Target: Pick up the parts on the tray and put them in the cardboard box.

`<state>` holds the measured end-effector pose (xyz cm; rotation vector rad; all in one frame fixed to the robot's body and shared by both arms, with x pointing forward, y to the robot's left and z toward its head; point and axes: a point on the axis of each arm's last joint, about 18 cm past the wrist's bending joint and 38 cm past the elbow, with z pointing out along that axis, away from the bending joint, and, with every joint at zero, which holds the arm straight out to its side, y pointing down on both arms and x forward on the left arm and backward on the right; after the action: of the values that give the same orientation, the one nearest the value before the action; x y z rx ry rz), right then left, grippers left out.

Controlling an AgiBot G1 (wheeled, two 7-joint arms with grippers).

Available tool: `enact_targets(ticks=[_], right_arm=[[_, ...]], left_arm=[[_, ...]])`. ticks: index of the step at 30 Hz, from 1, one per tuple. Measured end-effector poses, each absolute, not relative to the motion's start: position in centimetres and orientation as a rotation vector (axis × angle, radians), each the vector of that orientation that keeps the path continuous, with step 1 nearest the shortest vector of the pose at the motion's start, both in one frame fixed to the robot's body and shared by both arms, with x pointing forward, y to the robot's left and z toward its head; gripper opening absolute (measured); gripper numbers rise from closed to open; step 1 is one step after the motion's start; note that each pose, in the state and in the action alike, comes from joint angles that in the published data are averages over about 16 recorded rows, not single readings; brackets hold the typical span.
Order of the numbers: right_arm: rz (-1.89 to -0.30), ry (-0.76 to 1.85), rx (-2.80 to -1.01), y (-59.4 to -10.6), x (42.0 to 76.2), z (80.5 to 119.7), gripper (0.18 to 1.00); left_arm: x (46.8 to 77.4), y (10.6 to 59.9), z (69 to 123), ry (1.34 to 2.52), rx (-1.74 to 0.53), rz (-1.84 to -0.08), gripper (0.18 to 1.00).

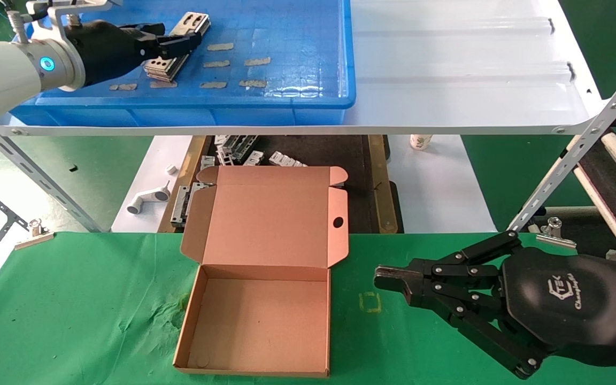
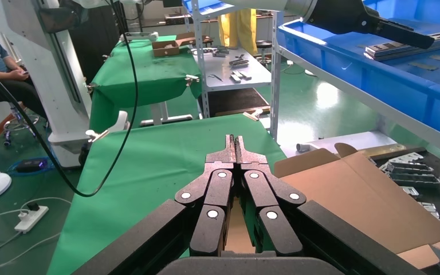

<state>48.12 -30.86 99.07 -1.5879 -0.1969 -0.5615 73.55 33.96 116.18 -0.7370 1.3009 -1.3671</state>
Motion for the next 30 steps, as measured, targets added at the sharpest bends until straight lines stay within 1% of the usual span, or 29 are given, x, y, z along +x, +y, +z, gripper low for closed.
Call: enact_targets(ticks=[6, 8, 14, 24, 30], right_arm=[[-0.562, -0.197, -1.588, -30.86, 48.12, 99.07, 0.191], [-0.562, -0.197, -1.588, -30.86, 48.12, 99.07, 0.191], [-0.562, -0.197, -1.588, -30.86, 48.12, 99.07, 0.191], [-0.562, -0.197, -1.588, -30.86, 48.12, 99.07, 0.191], [-0.562, -0.197, -1.588, -30.86, 48.12, 99.07, 0.191]], left_arm=[[73.52, 34.00, 116.23, 1.299, -0.736, -1.367, 0.686], [73.52, 34.01, 116.24, 1.299, -0.735, -1.366, 0.676], [73.51, 34.04, 116.22, 1.300, -0.734, -1.364, 0.615], [73.42, 34.00, 116.42, 1.298, -0.729, -1.368, 0.479], [73.15, 34.12, 116.96, 1.289, -0.719, -1.375, 0.441]])
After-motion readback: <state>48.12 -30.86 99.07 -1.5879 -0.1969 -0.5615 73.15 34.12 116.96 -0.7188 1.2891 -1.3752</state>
